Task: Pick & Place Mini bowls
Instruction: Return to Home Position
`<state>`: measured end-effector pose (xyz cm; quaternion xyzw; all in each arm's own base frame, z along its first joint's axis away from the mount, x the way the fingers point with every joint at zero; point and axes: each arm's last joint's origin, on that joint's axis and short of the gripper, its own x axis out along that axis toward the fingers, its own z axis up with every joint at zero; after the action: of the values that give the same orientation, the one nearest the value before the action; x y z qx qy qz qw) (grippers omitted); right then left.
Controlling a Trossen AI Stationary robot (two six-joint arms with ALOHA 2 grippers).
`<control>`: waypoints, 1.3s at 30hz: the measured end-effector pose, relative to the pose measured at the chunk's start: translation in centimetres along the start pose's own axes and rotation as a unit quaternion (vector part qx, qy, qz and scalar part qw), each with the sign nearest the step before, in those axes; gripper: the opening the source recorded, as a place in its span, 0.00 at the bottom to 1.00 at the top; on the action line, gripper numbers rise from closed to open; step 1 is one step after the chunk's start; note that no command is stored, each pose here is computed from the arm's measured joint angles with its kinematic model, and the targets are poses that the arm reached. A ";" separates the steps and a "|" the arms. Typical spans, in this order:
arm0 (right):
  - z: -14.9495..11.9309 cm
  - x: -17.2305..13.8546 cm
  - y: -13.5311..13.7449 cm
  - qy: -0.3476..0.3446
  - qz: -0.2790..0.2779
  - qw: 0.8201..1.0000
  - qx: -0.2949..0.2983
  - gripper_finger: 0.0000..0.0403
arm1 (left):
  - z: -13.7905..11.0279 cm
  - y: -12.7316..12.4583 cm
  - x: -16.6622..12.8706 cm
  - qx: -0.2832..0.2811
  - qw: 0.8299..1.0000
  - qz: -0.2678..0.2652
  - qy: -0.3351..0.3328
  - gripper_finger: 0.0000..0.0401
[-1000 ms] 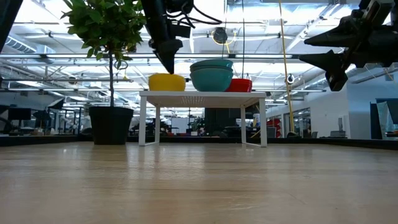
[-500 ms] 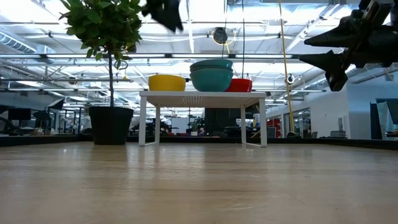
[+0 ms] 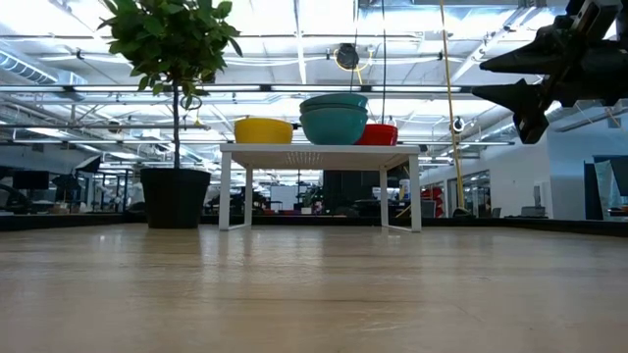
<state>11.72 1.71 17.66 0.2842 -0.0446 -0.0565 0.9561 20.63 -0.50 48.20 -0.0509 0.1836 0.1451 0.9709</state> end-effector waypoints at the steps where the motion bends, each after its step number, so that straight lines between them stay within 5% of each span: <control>1: 0.0 0.0 0.0 0.000 0.000 1.000 0.000 0.38 | -0.1 -0.1 -0.7 0.004 1.000 0.001 -0.001 0.48; 6: 0.0 0.0 0.0 0.001 0.000 1.000 0.000 0.38 | -1.8 0.3 -4.2 0.004 0.999 -0.016 0.045 0.50; 10: 0.0 0.0 0.0 0.001 0.000 1.000 0.000 0.38 | -3.0 0.7 -5.5 -0.048 0.996 0.027 0.076 0.50; 20: 0.0 0.0 0.0 0.001 0.000 1.000 -0.001 0.38 | -8.4 -0.7 -3.0 -0.063 0.992 0.054 0.098 0.50; 39: -0.8 0.0 -0.5 0.040 -0.027 0.999 -0.004 0.38 | -18.9 1.6 -4.1 -0.159 0.978 -0.089 -0.100 0.50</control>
<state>11.73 1.71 16.68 0.2831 0.0021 -0.0711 0.9565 10.07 -2.96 32.13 -0.2063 0.0543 0.0900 0.9728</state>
